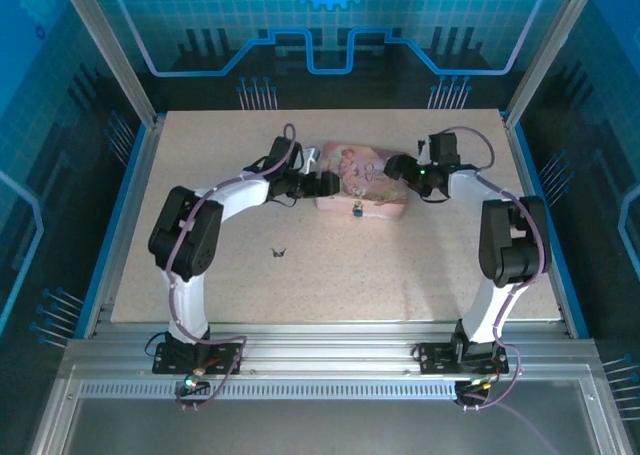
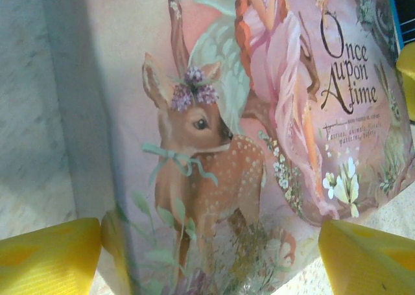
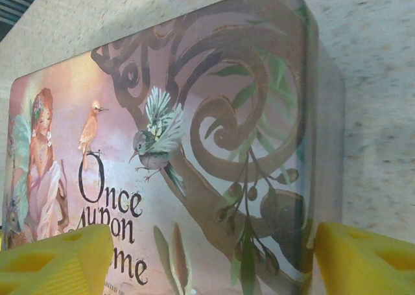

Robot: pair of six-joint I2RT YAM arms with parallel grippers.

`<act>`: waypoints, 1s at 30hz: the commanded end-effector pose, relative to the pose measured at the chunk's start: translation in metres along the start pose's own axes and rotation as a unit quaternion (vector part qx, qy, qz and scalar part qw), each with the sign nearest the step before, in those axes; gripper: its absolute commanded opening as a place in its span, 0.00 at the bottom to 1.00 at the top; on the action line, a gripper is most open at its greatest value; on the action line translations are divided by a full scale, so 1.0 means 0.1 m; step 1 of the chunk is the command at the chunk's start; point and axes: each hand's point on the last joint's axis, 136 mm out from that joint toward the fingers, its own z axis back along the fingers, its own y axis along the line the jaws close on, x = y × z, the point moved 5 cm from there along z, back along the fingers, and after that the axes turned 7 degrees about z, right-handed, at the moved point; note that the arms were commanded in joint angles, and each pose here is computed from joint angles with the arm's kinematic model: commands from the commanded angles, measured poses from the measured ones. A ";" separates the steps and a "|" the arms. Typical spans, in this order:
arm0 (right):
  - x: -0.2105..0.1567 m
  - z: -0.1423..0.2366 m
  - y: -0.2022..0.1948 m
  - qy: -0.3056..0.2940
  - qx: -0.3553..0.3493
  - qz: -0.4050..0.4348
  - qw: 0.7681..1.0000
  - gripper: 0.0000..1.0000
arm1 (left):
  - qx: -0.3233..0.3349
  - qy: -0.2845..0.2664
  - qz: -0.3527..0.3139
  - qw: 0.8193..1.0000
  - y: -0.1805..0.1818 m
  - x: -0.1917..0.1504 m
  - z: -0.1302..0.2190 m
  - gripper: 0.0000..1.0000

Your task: Unlock a padlock with a key

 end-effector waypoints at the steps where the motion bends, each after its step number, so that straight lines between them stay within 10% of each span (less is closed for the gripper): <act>1: -0.30 -0.18 0.35 0.070 0.042 0.027 0.996 0.82 | -0.045 -0.045 -0.020 0.998 -0.23 0.04 0.26 0.87; 30: -0.57 -0.23 0.58 0.087 0.024 0.057 0.994 0.83 | -0.032 -0.071 0.034 0.996 0.07 -0.35 0.58 0.87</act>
